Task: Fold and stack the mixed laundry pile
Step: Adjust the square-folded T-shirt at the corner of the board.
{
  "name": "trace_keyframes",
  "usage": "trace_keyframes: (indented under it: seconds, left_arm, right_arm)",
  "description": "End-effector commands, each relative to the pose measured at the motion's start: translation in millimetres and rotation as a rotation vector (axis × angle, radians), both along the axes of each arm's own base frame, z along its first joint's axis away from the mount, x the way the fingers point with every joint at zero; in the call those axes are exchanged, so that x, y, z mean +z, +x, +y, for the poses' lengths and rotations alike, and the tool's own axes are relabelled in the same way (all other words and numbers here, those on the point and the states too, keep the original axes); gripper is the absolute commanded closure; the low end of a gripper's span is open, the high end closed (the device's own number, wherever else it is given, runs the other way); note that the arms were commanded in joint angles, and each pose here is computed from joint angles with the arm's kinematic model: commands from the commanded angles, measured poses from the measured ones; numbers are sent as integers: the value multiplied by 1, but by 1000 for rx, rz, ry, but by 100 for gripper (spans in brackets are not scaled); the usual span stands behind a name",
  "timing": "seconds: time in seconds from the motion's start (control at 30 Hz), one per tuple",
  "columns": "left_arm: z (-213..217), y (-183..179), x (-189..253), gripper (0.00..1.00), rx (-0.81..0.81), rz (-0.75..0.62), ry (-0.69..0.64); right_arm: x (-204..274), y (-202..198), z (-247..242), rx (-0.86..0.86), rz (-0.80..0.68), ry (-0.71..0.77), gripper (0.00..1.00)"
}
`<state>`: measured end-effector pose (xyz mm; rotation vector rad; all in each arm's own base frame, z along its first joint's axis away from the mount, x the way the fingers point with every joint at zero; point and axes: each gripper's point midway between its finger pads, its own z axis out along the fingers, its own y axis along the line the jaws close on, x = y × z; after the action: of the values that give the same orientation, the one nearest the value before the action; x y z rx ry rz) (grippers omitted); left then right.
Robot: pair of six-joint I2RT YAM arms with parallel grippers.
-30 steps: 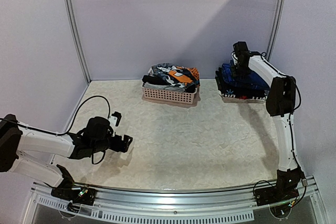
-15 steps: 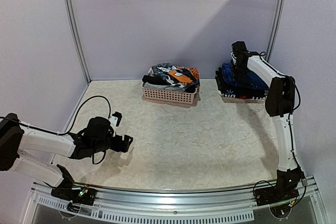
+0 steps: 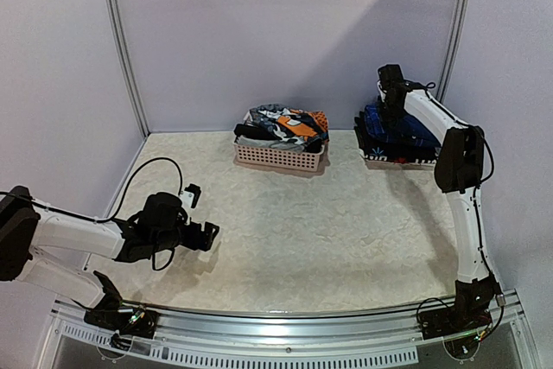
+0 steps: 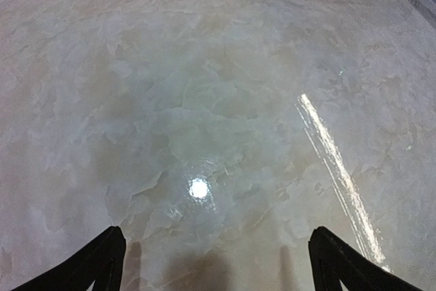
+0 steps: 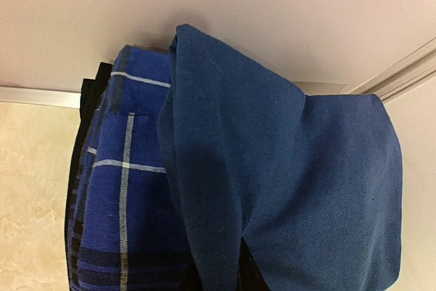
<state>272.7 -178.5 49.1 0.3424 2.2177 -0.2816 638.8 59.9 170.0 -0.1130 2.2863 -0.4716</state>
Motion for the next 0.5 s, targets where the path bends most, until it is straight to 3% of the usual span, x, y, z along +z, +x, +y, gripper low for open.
trace_keyframes:
  seconds: [0.0, 0.47]
  left_arm:
    - [-5, 2, 5, 5, -14, -23, -12]
    - [-5, 2, 4, 5, -12, -20, -13]
  right_arm:
    - [26, 5, 22, 26, -77, 30, 100]
    - [7, 7, 36, 38, -58, 62, 96]
